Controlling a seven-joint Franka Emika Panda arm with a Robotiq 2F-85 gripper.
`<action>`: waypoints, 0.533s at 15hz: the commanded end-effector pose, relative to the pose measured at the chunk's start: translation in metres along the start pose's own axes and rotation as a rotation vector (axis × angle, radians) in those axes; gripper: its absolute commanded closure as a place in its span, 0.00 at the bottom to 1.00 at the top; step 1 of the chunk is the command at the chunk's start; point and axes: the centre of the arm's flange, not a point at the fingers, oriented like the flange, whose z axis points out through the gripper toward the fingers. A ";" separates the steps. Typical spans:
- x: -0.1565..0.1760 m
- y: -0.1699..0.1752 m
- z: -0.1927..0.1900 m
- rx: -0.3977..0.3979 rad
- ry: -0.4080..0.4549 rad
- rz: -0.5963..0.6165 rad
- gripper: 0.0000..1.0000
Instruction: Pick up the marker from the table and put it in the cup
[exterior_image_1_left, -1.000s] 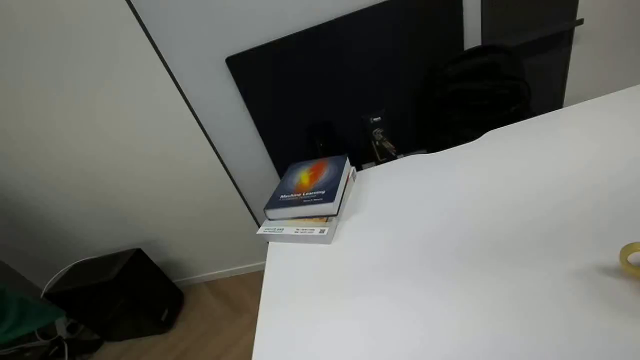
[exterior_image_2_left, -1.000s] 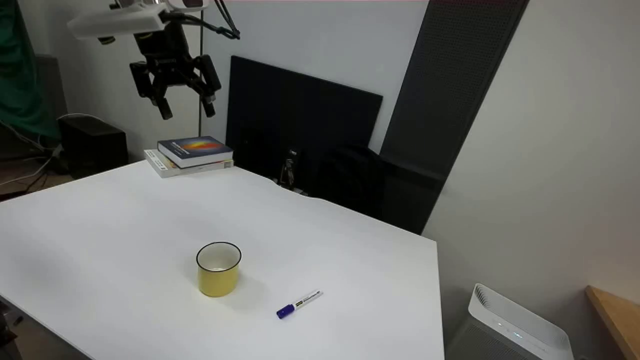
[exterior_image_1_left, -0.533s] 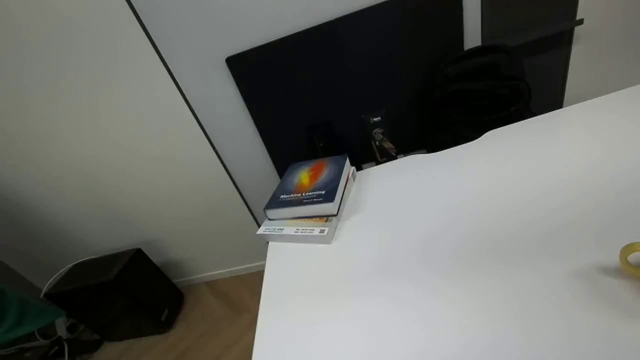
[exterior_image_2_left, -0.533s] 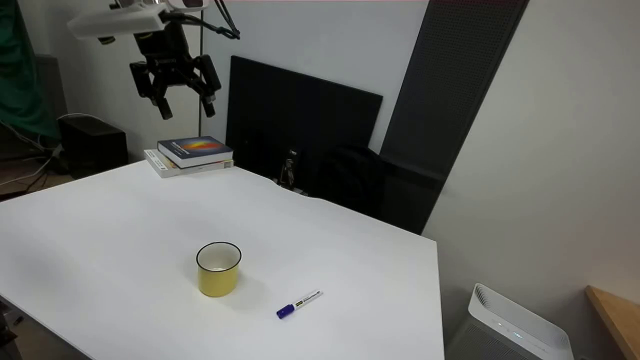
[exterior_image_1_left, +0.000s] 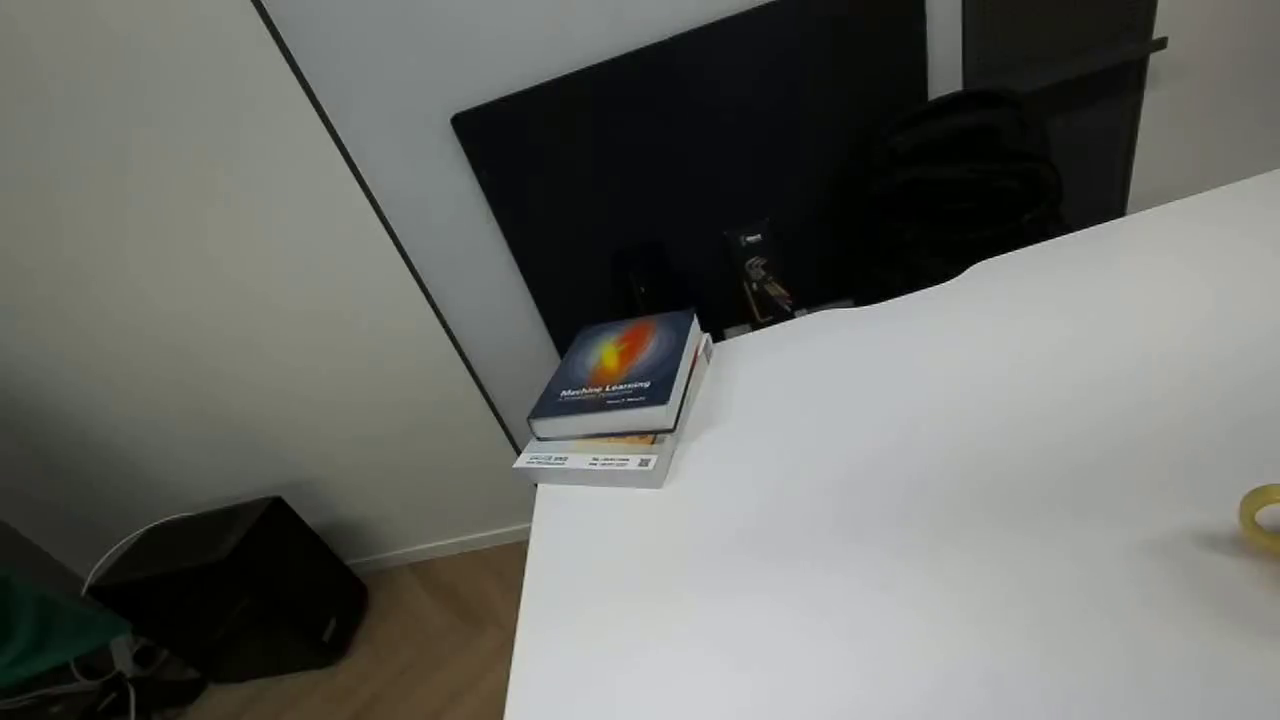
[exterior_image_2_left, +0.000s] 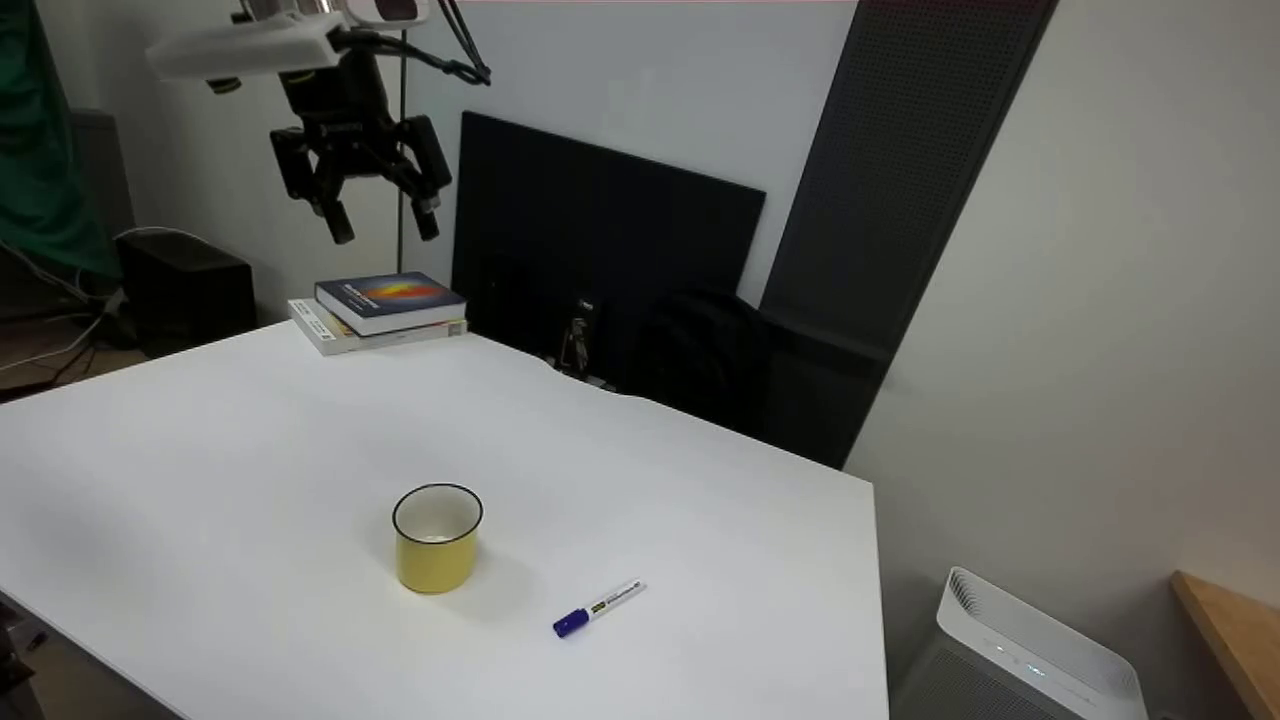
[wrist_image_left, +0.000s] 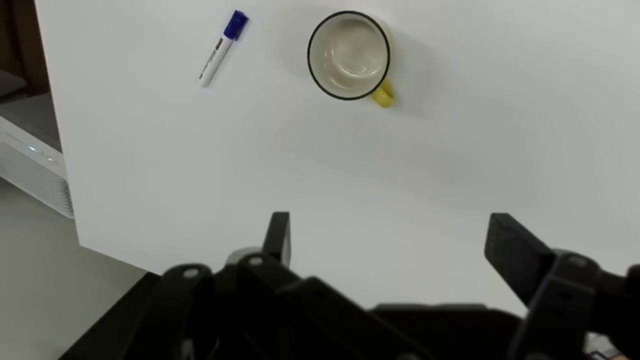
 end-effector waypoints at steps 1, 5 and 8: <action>-0.006 0.037 0.010 -0.012 -0.009 0.092 0.00; -0.024 0.089 0.030 -0.024 -0.034 0.239 0.00; -0.040 0.130 0.049 -0.023 -0.053 0.390 0.00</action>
